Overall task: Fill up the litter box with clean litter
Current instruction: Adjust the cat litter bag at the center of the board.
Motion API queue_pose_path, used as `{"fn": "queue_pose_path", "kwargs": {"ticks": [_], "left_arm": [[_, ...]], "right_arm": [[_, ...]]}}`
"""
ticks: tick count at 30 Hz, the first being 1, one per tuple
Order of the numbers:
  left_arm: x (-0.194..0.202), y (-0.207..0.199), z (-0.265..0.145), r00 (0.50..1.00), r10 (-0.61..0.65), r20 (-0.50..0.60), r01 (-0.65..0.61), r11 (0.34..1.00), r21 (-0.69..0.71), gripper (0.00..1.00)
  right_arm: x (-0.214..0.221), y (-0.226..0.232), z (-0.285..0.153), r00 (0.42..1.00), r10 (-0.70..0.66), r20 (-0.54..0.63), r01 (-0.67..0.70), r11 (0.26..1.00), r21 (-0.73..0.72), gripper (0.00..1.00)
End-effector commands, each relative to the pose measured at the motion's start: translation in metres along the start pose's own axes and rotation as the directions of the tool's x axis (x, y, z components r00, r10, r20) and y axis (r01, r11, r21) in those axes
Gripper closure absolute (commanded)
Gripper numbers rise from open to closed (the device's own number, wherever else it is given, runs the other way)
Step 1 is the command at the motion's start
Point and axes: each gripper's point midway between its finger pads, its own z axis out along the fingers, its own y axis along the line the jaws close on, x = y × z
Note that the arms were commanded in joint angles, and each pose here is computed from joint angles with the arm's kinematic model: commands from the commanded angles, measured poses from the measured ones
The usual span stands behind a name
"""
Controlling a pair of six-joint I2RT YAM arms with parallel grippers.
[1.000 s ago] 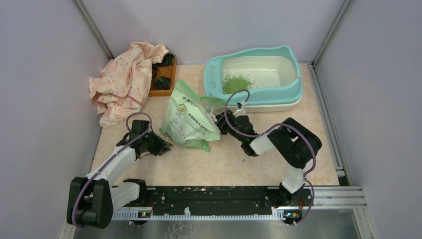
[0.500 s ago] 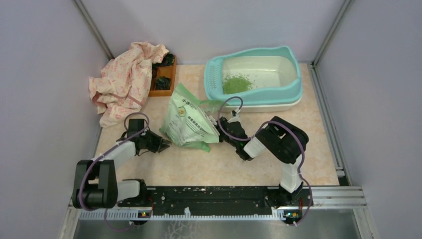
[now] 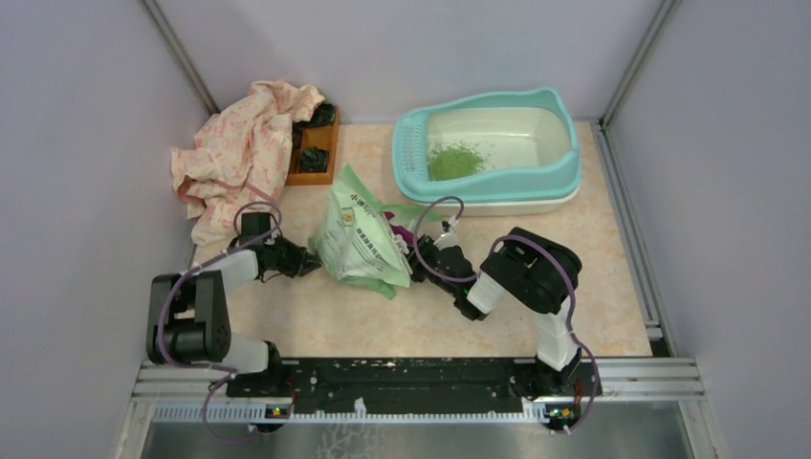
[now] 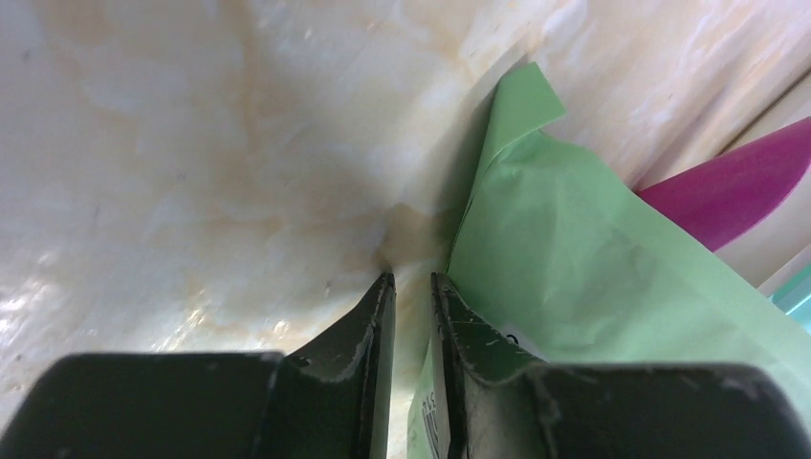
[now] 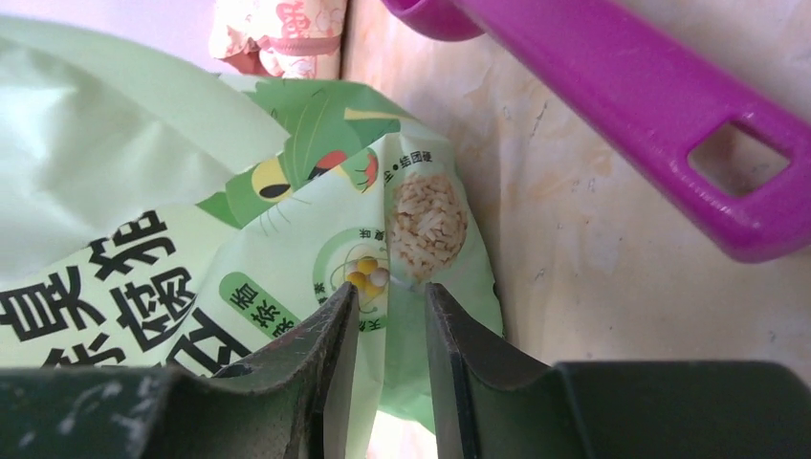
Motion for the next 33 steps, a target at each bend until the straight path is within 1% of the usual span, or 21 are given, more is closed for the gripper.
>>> {"fn": "queue_pose_path", "kwargs": {"ticks": [1, 6, 16, 20, 23, 25, 26, 27, 28, 30, 31, 32, 33], "left_arm": [[-0.024, -0.032, 0.005, 0.998, 0.038, 0.050, -0.042, 0.996, 0.076, 0.75], [-0.034, -0.047, 0.017, 0.999, 0.039, 0.033, -0.042, 0.995, 0.092, 0.77], [-0.055, -0.092, 0.024, 0.995, 0.091, 0.030, -0.094, 0.984, 0.153, 0.80], [-0.060, -0.099, 0.026, 0.994, 0.104, 0.026, -0.107, 0.982, 0.155, 0.80], [-0.060, -0.101, 0.024, 0.993, 0.115, 0.023, -0.117, 0.980, 0.163, 0.80], [-0.059, -0.103, 0.018, 0.991, 0.132, 0.015, -0.132, 0.974, 0.182, 0.79], [-0.058, -0.103, 0.014, 0.991, 0.137, 0.010, -0.136, 0.972, 0.193, 0.78], [-0.057, -0.104, 0.010, 0.990, 0.144, 0.006, -0.142, 0.968, 0.206, 0.75], [-0.056, -0.107, 0.004, 0.988, 0.154, 0.008, -0.152, 0.964, 0.220, 0.71], [-0.056, -0.111, -0.008, 0.985, 0.174, 0.019, -0.174, 0.955, 0.241, 0.66], [-0.057, -0.113, -0.015, 0.983, 0.184, 0.028, -0.185, 0.949, 0.254, 0.65], [-0.058, -0.116, -0.022, 0.981, 0.192, 0.039, -0.195, 0.944, 0.265, 0.64], [-0.059, -0.119, -0.029, 0.978, 0.201, 0.051, -0.207, 0.938, 0.277, 0.63]], "right_arm": [[0.022, 0.026, -0.010, 0.997, -0.030, -0.064, 0.023, 0.993, -0.112, 0.69], [0.033, 0.037, -0.008, 0.994, -0.062, -0.089, 0.050, 0.990, -0.135, 0.69], [0.049, 0.058, 0.010, 0.987, -0.104, -0.125, 0.080, 0.980, -0.183, 0.70], [0.050, 0.064, 0.016, 0.982, -0.138, -0.129, 0.112, 0.975, -0.193, 0.70], [0.046, 0.062, 0.013, 0.979, -0.162, -0.125, 0.138, 0.974, -0.178, 0.70], [0.041, 0.052, 0.007, 0.976, -0.180, -0.126, 0.161, 0.976, -0.144, 0.67], [0.038, 0.048, 0.002, 0.972, -0.196, -0.130, 0.179, 0.975, -0.131, 0.64], [0.039, 0.041, -0.005, 0.964, -0.217, -0.152, 0.201, 0.973, -0.114, 0.58], [0.037, 0.037, -0.011, 0.956, -0.242, -0.166, 0.228, 0.969, -0.100, 0.56], [0.032, 0.034, -0.024, 0.927, -0.321, -0.192, 0.313, 0.947, -0.076, 0.52], [0.028, 0.034, -0.030, 0.901, -0.383, -0.206, 0.378, 0.924, -0.063, 0.51], [0.024, 0.023, -0.038, 0.850, -0.465, -0.248, 0.476, 0.879, -0.015, 0.50], [0.017, 0.020, -0.045, 0.812, -0.516, -0.273, 0.542, 0.840, 0.027, 0.49]]}}
